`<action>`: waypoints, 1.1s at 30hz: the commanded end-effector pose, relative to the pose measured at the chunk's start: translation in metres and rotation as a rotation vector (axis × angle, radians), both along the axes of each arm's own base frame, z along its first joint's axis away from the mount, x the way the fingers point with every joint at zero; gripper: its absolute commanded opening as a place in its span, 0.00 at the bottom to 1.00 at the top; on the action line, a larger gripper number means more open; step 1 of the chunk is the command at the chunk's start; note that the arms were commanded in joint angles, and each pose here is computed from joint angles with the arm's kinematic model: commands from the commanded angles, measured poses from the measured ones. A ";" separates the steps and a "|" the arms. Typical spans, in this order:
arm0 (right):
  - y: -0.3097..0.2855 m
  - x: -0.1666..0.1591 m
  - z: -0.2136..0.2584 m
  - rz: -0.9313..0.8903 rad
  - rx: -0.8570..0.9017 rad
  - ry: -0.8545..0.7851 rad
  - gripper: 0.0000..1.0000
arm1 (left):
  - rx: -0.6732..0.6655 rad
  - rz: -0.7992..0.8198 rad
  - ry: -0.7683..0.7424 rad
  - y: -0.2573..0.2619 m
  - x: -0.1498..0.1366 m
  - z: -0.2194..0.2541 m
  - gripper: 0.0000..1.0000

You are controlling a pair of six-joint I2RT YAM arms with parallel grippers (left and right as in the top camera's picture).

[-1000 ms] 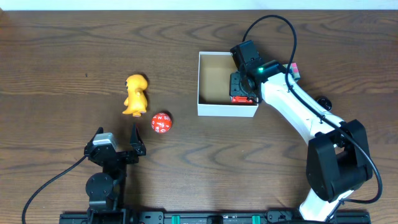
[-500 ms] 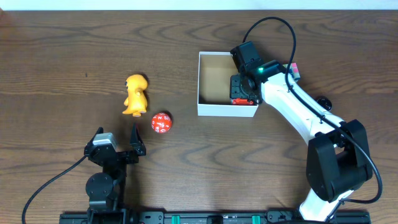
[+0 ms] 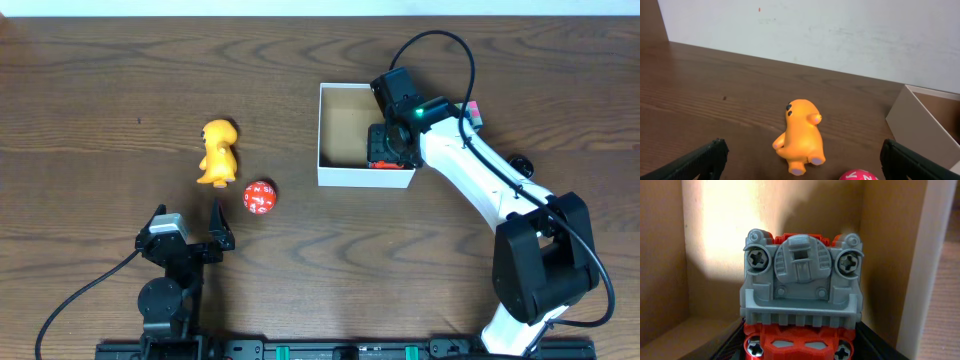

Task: Pack container
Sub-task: 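Lower the toy robot into the box and open the right gripper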

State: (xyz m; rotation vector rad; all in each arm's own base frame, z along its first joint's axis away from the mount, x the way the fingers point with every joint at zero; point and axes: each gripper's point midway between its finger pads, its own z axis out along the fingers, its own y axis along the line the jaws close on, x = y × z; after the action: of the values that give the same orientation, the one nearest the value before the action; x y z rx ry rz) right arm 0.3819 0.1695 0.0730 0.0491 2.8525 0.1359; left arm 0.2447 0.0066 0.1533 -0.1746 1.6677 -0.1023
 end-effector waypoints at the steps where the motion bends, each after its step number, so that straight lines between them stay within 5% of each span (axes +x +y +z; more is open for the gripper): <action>1: 0.003 0.001 0.010 0.018 0.015 -0.013 0.41 | -0.004 0.007 0.051 0.001 -0.001 -0.017 0.98; 7: 0.002 0.001 0.010 0.017 0.015 -0.014 0.45 | -0.004 0.007 0.051 0.001 -0.001 -0.017 0.98; 21: -0.003 0.004 0.011 0.005 -0.017 -0.032 0.77 | -0.004 0.007 0.051 0.001 -0.001 -0.017 0.98; 33: 0.014 0.049 0.045 0.022 0.042 -0.228 0.70 | -0.004 0.007 0.051 0.001 -0.001 -0.017 0.98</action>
State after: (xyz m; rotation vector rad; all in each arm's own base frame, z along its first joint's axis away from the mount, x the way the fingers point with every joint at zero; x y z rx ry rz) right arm 0.4087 0.1776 0.0859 0.0303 2.7329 0.1668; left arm 0.2447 0.0066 0.1532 -0.1746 1.6681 -0.1023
